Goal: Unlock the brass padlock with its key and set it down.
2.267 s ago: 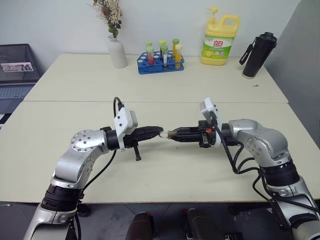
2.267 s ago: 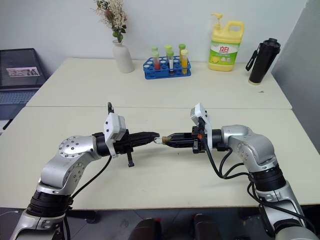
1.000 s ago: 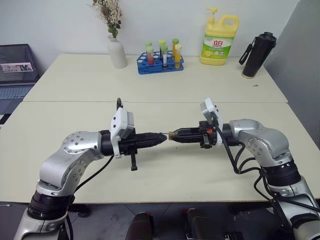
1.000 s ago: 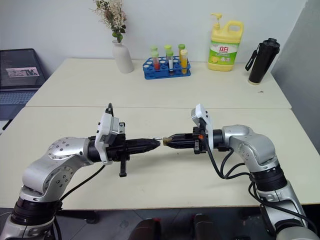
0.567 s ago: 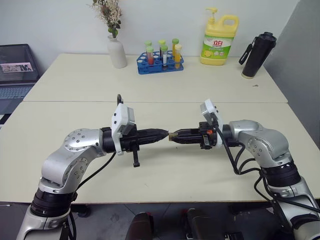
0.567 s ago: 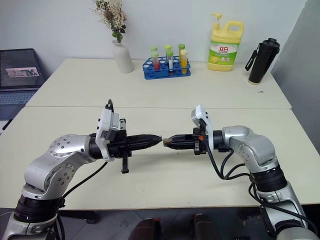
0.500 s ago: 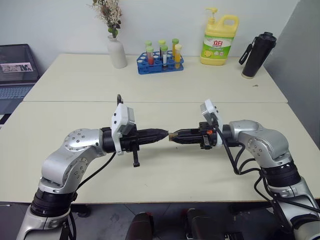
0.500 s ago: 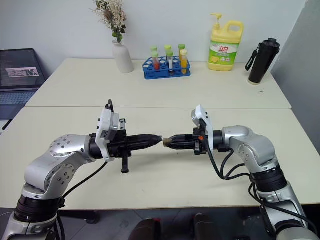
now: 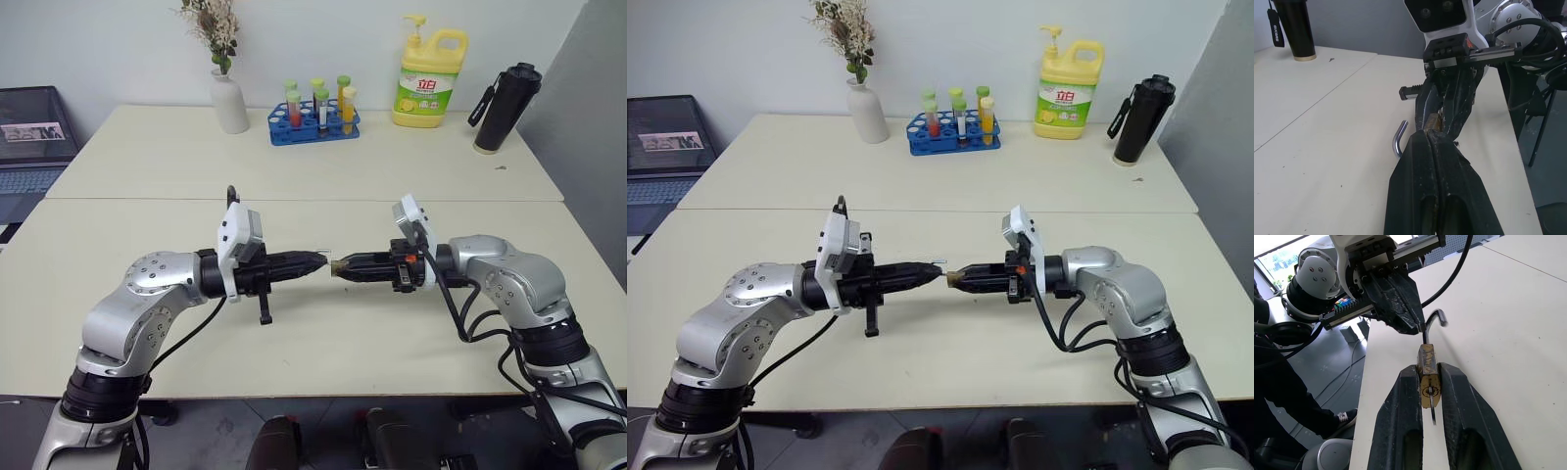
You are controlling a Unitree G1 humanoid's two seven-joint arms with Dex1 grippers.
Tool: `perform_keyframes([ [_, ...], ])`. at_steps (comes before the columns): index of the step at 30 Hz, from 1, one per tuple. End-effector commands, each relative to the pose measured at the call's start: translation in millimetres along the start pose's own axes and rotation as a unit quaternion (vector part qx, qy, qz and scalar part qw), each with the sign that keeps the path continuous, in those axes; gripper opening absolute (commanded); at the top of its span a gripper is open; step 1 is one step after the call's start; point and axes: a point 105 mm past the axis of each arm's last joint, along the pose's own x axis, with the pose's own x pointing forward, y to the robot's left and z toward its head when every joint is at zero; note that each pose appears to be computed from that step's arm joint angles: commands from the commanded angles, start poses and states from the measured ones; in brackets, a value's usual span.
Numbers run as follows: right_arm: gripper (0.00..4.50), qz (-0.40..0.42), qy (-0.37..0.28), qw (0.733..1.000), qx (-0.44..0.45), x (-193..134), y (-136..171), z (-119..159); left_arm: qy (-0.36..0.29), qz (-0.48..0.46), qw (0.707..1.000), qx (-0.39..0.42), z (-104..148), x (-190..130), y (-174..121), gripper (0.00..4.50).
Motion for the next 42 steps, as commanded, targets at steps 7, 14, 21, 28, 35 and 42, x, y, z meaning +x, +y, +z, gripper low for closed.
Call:
perform_keyframes([
  [7, 0.19, 0.006, -0.003, 1.000, -0.016, -2, 4, 6, -0.006, 0.019, 0.998, 0.051, 10, 2, 5, 0.00],
  [14, 0.19, -0.013, -0.004, 1.000, -0.014, -5, -1, 5, 0.004, 0.046, 0.992, 0.113, 17, -15, 3, 0.00],
  [21, 0.19, -0.037, 0.000, 0.999, 0.008, -9, -7, -1, 0.103, 0.024, 0.974, 0.198, -7, -41, -20, 1.69],
  [28, 0.19, -0.044, 0.038, 0.995, 0.080, -9, -5, -21, 0.128, 0.009, 0.974, 0.186, -21, -49, -33, 3.63],
  [35, 0.19, -0.121, 0.083, 0.975, 0.164, -1, -18, -58, 0.112, -0.008, 0.976, 0.186, -24, -35, -32, 4.50],
  [42, 0.19, -0.151, 0.076, 0.957, 0.235, 9, -27, -68, 0.122, -0.029, 0.974, 0.191, -35, -31, -33, 4.50],
])
